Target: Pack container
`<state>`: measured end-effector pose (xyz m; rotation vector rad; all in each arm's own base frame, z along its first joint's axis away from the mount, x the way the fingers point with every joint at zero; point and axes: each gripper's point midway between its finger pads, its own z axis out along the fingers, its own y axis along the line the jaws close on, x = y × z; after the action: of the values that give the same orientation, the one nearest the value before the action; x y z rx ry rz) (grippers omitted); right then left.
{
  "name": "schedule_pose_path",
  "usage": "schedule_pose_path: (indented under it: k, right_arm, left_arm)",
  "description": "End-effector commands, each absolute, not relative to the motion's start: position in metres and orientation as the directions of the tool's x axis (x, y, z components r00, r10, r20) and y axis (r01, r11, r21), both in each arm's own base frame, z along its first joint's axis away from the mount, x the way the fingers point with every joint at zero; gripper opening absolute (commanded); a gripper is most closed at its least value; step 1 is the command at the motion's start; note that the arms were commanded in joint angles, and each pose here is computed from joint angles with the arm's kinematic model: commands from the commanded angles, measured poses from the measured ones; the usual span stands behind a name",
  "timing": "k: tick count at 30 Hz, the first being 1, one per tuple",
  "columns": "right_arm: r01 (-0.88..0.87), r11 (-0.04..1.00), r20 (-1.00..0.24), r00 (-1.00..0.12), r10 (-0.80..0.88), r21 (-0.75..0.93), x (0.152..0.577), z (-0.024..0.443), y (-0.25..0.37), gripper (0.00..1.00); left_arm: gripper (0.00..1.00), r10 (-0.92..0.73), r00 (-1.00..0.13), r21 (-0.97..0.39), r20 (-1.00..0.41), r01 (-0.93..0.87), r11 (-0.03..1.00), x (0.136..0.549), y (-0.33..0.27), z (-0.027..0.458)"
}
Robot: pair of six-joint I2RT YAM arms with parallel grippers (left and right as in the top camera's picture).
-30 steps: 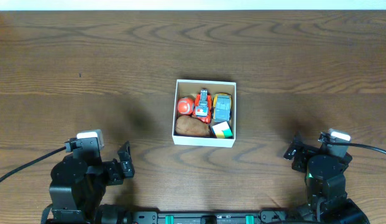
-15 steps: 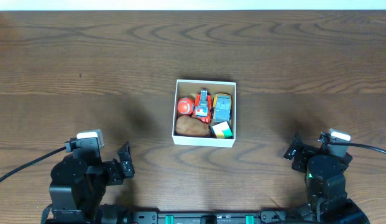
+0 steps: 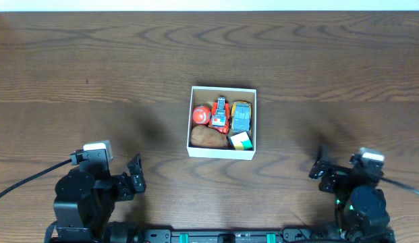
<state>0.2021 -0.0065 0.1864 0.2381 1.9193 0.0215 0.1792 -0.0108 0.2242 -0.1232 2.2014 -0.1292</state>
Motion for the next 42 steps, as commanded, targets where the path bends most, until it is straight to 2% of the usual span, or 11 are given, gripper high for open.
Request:
schedule_pose_path:
  k: [1, 6, 13, 23, 28, 42]
  right_arm:
    - [-0.077, 0.997, -0.951, -0.310, -0.011, 0.013, 0.209, 0.173, 0.022, 0.99]
    - [-0.180, 0.983, -0.987, -0.146, -0.069, -0.042, 0.226, 0.180, 0.038, 0.99]
    - [-0.223, 0.964, -0.987, -0.037, -0.156, -0.144, 0.238, 0.171, 0.046, 0.99]
    - [-0.146, 0.979, -0.987, -0.047, -0.153, -0.144, 0.244, 0.158, 0.030, 0.99]
    - [-0.055, 0.997, -0.996, -0.071, -0.053, -0.049, 0.246, 0.157, 0.014, 0.99]
    - [-0.050, 0.999, -0.997, -0.074, -0.009, -0.005, 0.246, 0.157, 0.013, 0.99]
  left_arm:
    - [0.98, -0.141, -0.599, -0.149, -0.788, -0.036, 0.988, 0.179, -0.013, 0.222]
    - [0.98, -0.141, -0.599, -0.149, -0.789, -0.037, 0.988, 0.179, -0.013, 0.222]
    - [0.98, -0.141, -0.599, -0.149, -0.788, -0.036, 0.988, 0.179, -0.013, 0.222]
    - [0.98, -0.141, -0.599, -0.149, -0.789, -0.036, 0.988, 0.179, -0.013, 0.222]
    - [0.98, -0.141, -0.599, -0.149, -0.788, -0.036, 0.988, 0.179, -0.013, 0.222]
    - [0.98, -0.141, -0.599, -0.149, -0.788, -0.036, 0.988, 0.179, -0.013, 0.222]
